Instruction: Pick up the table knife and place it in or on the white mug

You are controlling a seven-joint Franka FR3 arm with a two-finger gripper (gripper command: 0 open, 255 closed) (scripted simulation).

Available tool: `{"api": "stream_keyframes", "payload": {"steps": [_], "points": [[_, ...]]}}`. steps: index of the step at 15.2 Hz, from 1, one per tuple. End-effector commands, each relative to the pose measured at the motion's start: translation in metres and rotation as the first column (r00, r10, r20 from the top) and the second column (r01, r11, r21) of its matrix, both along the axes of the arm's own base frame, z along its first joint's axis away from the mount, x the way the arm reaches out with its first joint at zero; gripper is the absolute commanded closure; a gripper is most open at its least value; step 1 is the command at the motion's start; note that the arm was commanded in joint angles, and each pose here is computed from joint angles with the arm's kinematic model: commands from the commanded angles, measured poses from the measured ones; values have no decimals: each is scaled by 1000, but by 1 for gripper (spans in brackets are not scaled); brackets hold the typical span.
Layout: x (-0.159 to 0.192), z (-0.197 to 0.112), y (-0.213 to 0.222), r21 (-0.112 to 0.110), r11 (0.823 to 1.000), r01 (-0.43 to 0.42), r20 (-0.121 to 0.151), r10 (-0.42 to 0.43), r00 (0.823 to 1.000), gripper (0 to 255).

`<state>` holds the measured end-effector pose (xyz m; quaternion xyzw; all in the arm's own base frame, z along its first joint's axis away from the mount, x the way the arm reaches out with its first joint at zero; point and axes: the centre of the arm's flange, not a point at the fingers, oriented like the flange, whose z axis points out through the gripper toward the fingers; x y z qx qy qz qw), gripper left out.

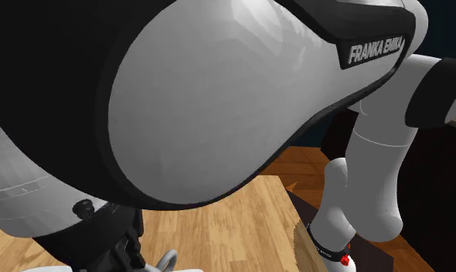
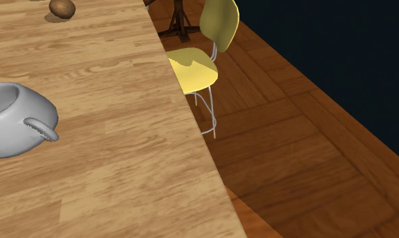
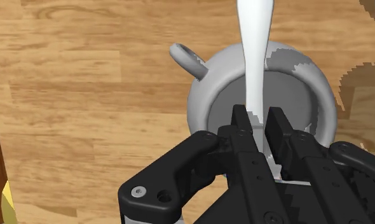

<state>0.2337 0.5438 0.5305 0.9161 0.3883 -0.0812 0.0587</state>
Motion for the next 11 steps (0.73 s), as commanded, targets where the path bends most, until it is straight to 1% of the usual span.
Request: {"api": "stream_keyframes", "payload": {"steps": [1,8,11], "points": [[0,-9,0,0,1000,0,0,0,1000,255],[0,-46,0,0,1000,0,0,0,1000,255],[0,-48,0,0,1000,0,0,0,1000,255]]}}
